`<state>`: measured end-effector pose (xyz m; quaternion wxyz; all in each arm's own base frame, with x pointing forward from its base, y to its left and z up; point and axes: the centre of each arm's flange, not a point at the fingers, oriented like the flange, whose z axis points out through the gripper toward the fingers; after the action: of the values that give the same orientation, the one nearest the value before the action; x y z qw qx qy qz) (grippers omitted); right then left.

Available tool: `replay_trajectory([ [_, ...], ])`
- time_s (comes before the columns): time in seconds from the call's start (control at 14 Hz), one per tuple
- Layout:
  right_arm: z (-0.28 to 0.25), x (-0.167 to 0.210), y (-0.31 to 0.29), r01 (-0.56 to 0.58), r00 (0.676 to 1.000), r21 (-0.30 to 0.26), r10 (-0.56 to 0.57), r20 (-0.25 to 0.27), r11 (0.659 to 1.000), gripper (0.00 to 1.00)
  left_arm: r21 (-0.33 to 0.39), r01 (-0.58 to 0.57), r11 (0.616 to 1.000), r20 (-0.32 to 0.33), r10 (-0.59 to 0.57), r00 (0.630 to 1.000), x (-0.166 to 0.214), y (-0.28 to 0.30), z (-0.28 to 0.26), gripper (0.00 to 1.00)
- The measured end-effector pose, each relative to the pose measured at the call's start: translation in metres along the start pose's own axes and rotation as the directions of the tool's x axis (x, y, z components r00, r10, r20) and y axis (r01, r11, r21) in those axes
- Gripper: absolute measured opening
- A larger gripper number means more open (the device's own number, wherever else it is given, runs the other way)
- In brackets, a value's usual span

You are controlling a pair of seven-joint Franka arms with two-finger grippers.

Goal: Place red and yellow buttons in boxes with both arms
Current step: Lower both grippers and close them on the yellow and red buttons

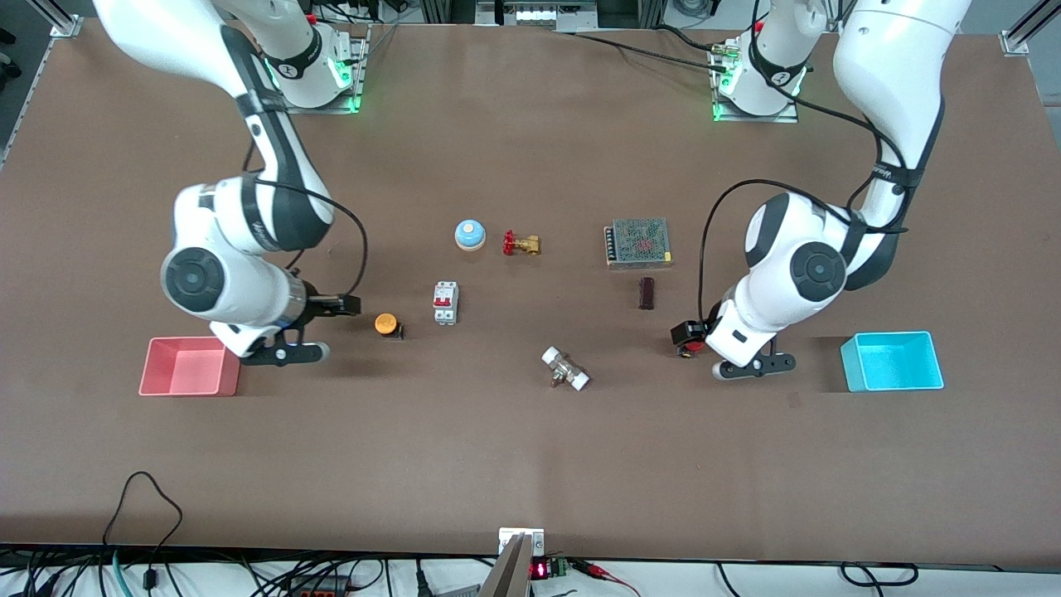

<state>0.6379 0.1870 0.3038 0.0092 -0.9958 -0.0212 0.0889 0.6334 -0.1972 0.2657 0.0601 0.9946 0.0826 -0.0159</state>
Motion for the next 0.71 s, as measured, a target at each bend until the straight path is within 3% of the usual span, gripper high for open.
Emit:
replay_trajectory([
  [0.43, 0.037, -0.004, -0.059, -0.020, 1.000, -0.018, 0.019, -0.023, 1.000, 1.00, 0.049, -0.018, 0.999, 0.005, 0.018, 1.000, -0.003, 0.002, 0.032, 0.98],
  [0.57, 0.052, -0.002, -0.065, -0.025, 0.999, -0.022, 0.025, -0.027, 0.999, 1.00, 0.049, -0.014, 0.999, -0.006, 0.015, 1.000, -0.002, 0.000, 0.036, 0.94],
  [0.71, 0.065, 0.000, -0.065, -0.026, 1.000, -0.029, 0.026, -0.018, 0.999, 1.00, 0.047, -0.011, 0.999, -0.010, 0.011, 1.000, -0.001, 0.001, 0.036, 0.81],
])
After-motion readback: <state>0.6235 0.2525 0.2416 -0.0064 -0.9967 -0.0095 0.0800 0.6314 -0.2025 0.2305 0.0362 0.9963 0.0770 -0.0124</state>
